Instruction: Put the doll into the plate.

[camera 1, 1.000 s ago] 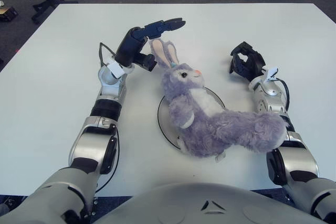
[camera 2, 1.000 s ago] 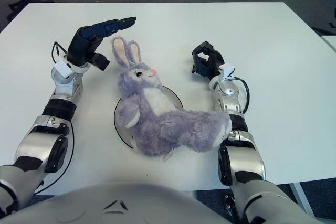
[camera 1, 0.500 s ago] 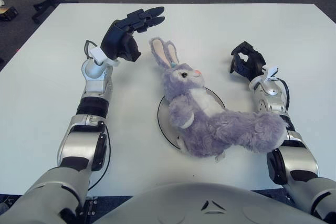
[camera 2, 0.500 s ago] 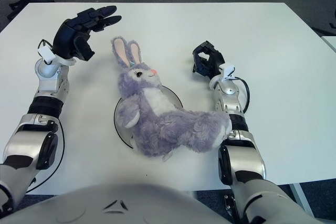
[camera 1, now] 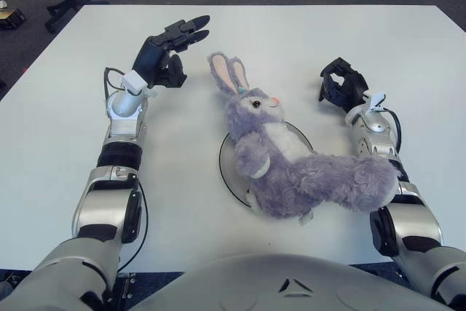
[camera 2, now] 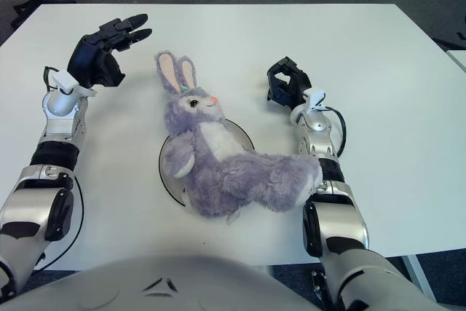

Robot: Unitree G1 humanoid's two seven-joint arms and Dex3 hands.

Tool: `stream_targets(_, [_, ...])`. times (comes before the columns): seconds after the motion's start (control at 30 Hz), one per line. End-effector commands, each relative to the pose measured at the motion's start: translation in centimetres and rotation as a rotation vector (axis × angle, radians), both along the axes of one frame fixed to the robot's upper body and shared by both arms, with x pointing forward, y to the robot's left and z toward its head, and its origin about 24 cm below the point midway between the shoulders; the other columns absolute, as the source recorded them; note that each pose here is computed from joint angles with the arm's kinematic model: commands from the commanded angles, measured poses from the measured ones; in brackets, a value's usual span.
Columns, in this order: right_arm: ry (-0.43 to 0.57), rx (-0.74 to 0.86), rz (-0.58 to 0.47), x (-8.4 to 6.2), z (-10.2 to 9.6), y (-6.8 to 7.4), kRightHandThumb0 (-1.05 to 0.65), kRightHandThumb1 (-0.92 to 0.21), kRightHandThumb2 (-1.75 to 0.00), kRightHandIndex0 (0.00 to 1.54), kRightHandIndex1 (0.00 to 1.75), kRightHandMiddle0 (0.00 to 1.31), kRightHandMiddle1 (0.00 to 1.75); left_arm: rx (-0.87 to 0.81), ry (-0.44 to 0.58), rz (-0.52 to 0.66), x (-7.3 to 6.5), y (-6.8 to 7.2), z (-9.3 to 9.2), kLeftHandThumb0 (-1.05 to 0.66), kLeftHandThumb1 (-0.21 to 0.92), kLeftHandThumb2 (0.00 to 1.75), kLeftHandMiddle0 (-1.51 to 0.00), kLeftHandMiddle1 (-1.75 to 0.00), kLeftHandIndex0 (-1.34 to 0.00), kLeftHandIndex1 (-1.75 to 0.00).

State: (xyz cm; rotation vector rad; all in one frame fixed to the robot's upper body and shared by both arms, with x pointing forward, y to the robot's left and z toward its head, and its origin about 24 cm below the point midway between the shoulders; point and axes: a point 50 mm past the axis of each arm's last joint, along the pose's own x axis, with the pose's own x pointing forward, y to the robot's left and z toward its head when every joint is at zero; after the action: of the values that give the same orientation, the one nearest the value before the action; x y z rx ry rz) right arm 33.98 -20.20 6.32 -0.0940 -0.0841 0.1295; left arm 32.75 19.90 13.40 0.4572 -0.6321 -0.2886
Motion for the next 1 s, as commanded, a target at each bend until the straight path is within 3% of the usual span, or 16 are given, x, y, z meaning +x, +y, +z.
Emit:
stream_targets(0.0, [0.116,-0.024,-0.007,-0.9,-2.4,-0.2,-0.39,-0.67,-0.85,0.88,1.75,0.36,1.75,0.037,0.053,0.096,-0.1,0.9,-1.2,-0.76,0.92,1.00,-0.82,-0.05,-0.58,-0.09])
stream_targets(0.4, [0.119,-0.028,-0.013,-0.9,-2.3,-0.3,-0.39,-0.67,-0.85,0.88,1.75,0.36,1.75,0.076,0.145,0.211,-0.4,1.1,-3.1,-0.74,0.92,0.97,-0.93,-0.10,-0.69,-0.15])
stream_targets(0.57, [0.119,-0.028,-0.016,-0.9,-2.3,-0.4,-0.39,-0.67,-0.85,0.88,1.75,0.36,1.75,0.090,0.200,0.238,-0.3,1.4,-4.0,-0.71,0.92,0.90,-0.97,-0.17,-0.65,-0.45])
stream_targets(0.6, [0.119,-0.028,-0.018,-0.9,-2.3,-0.4,-0.39,-0.67,-0.85,0.88,1.75,0.36,1.75,0.092,0.215,0.244,-0.3,1.5,-4.3,-0.69,0.92,0.84,-0.98,-0.22,-0.61,-0.57])
stream_targets(0.7, [0.118,-0.028,-0.021,-0.9,-2.3,-0.5,-0.39,-0.67,-0.85,0.88,1.75,0.36,1.75,0.095,0.237,0.252,-0.2,1.6,-4.8,-0.64,0.92,0.77,-0.97,-0.26,-0.60,-0.67])
stream_targets(0.9, [0.106,-0.017,-0.040,-1.0,-2.3,-0.7,-0.39,-0.67,-0.85,0.88,1.75,0.36,1.75,0.118,0.247,0.267,0.0,1.8,-5.7,-0.50,0.92,0.65,-0.86,-0.55,-0.58,-0.83])
stream_targets(0.97, [0.097,-0.007,-0.052,-1.0,-2.3,-0.9,-0.39,-0.67,-0.85,0.88,1.75,0.36,1.75,0.136,0.245,0.275,0.1,1.8,-5.9,-0.47,0.92,0.63,-0.78,-0.79,-0.56,-0.98])
